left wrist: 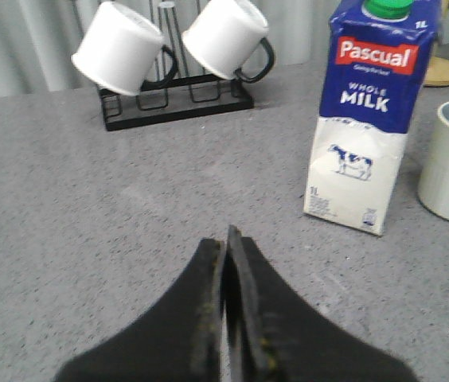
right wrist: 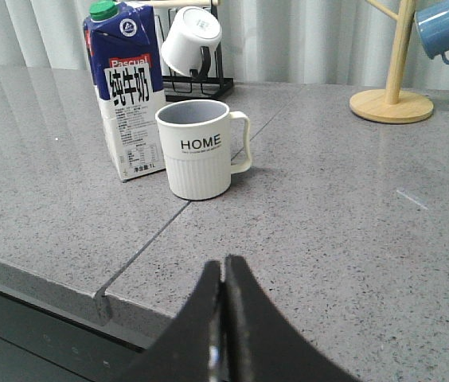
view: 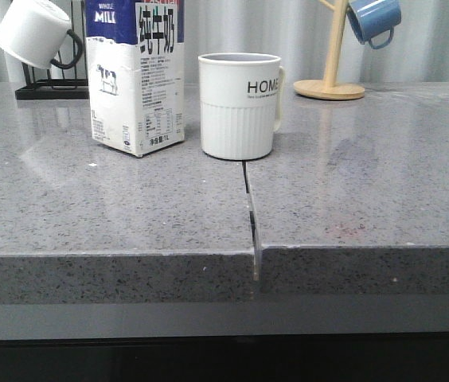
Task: Place milk next to cup
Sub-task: 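Release the carton and withdraw the left gripper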
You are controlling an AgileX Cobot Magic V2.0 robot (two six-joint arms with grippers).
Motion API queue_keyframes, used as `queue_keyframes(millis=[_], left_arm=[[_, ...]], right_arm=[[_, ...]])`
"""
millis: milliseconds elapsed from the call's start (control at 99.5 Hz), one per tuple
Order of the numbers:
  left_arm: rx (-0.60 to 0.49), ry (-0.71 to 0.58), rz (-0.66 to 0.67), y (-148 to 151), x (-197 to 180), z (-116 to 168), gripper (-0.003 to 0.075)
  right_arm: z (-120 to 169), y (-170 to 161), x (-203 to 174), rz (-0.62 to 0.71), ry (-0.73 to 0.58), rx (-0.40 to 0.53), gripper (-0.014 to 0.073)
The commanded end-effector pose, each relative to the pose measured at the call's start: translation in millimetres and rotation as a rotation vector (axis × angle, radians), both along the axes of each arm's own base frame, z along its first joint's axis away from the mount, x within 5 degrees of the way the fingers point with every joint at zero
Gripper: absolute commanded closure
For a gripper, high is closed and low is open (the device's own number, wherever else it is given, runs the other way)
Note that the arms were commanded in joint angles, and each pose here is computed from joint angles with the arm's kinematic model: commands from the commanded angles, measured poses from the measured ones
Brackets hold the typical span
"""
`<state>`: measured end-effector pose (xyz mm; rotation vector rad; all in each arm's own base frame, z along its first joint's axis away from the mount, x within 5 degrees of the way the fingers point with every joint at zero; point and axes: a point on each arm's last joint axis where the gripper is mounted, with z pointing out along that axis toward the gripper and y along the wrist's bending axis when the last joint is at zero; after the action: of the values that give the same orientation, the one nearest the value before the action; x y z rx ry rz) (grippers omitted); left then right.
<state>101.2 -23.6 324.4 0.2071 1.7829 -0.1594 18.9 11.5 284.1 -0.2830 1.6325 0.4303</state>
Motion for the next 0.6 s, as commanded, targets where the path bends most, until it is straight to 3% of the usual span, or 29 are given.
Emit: queue_keyframes(millis=[0, 593], left_arm=[[-0.026, -0.076, 0.042, 5.8, -7.5, 10.1, 0.0741], [-0.019, -0.065, 0.144, 17.4, -26.8, -36.4, 0.0741]], right_arm=[[13.0, -2.5, -3.6, -0.011, -0.102, 0.03, 0.0665], [13.0, -2.5, -3.6, -0.011, -0.102, 0.03, 0.0665]])
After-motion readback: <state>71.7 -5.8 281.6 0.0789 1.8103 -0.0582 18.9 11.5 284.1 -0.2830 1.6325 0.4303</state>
